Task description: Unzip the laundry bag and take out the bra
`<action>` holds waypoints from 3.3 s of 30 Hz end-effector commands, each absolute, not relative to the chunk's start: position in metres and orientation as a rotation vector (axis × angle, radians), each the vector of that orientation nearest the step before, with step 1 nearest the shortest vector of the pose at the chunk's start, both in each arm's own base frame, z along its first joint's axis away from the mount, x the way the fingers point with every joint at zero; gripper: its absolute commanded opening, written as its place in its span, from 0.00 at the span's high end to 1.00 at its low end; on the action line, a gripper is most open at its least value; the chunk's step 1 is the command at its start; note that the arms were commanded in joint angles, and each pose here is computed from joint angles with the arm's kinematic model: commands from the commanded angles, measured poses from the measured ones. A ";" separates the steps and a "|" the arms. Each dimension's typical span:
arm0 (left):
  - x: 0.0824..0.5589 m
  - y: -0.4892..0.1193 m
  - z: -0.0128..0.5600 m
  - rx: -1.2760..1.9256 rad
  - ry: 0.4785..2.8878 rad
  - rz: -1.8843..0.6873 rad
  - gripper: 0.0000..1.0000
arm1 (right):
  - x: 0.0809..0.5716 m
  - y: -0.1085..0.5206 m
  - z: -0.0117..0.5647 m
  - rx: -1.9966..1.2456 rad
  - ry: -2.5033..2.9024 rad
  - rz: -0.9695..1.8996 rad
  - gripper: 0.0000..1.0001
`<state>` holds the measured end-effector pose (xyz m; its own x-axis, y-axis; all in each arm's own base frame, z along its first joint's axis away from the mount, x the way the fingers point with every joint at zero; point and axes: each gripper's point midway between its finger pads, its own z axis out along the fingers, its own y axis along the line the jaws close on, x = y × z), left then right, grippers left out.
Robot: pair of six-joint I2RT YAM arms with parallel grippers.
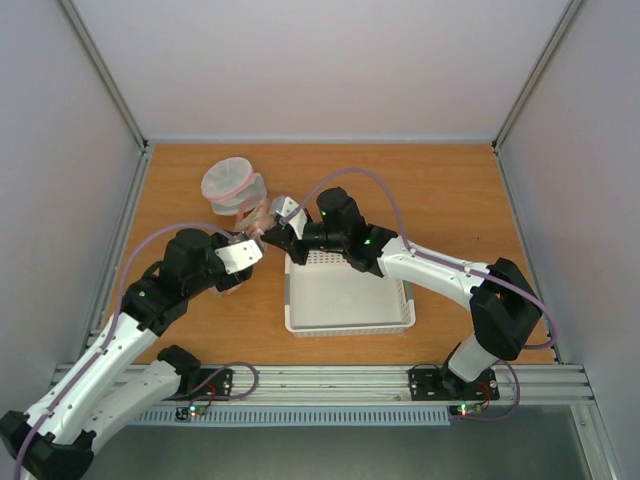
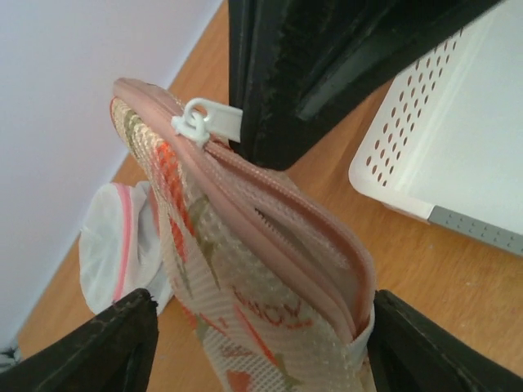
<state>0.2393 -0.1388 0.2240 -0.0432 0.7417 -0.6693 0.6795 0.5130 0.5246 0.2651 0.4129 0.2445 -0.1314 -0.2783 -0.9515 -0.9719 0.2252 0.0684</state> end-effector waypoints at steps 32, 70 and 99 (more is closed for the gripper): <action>0.245 -0.138 0.258 1.030 1.830 -0.004 0.99 | 0.265 0.413 0.298 -1.163 1.495 0.925 0.99; 0.228 -0.144 0.285 1.040 1.713 -0.102 0.13 | 0.268 0.412 0.312 -1.145 1.503 0.919 0.99; 0.231 -0.134 0.277 1.155 1.597 0.091 0.99 | 0.286 0.380 0.253 -1.225 1.629 0.843 0.99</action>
<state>0.2324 -0.1323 0.2626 -0.0164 0.6928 -0.7209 0.6491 0.5558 0.5194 0.2670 0.4030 0.2546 -0.0768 -0.3565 -0.9311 -0.9770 0.2133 -0.0010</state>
